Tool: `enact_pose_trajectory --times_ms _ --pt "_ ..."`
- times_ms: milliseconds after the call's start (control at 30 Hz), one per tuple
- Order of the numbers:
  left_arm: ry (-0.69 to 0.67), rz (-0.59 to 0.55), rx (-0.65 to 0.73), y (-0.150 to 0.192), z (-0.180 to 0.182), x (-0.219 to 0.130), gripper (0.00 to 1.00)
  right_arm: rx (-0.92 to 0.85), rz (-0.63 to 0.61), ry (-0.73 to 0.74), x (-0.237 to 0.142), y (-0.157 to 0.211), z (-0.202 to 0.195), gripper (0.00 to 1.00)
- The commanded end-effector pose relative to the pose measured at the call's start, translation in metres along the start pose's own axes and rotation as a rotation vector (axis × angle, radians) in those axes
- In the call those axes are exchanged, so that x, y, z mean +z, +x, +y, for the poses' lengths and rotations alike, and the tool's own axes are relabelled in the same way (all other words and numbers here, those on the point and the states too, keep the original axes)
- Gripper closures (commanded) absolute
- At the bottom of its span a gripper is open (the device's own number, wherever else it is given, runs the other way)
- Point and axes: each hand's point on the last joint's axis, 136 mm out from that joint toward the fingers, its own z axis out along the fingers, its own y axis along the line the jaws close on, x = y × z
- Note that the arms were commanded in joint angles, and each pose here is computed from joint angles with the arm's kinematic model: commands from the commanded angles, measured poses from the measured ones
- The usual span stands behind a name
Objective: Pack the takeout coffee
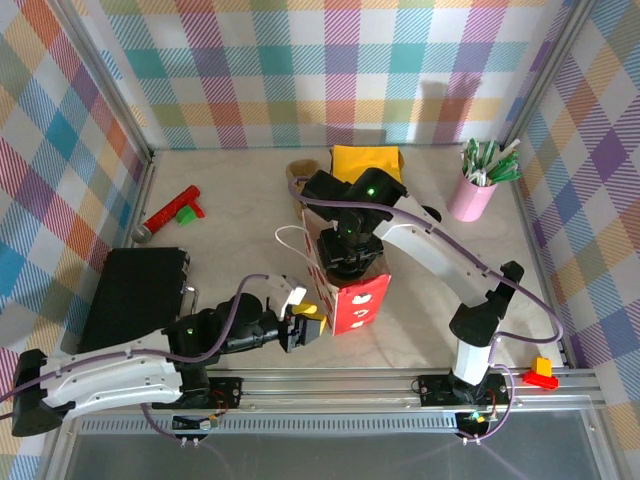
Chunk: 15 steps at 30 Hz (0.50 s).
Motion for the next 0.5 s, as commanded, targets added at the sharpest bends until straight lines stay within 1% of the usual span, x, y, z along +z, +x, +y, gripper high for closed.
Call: enact_pose_trajectory --times_ms 0,100,133,467 --pt "-0.040 0.031 0.074 -0.001 0.003 -0.015 0.57 -0.002 0.091 0.067 0.001 0.020 -0.021 0.39" --pt "-0.045 0.008 0.088 -0.010 0.003 -0.024 0.57 -0.010 0.086 0.061 0.004 0.016 -0.021 0.40" --pt "-0.061 0.028 0.095 -0.005 0.006 -0.027 0.57 -0.013 0.084 0.058 0.005 0.015 -0.021 0.40" --pt "-0.064 0.000 0.107 -0.019 0.005 -0.041 0.57 -0.055 0.083 0.021 0.017 0.003 -0.018 0.40"
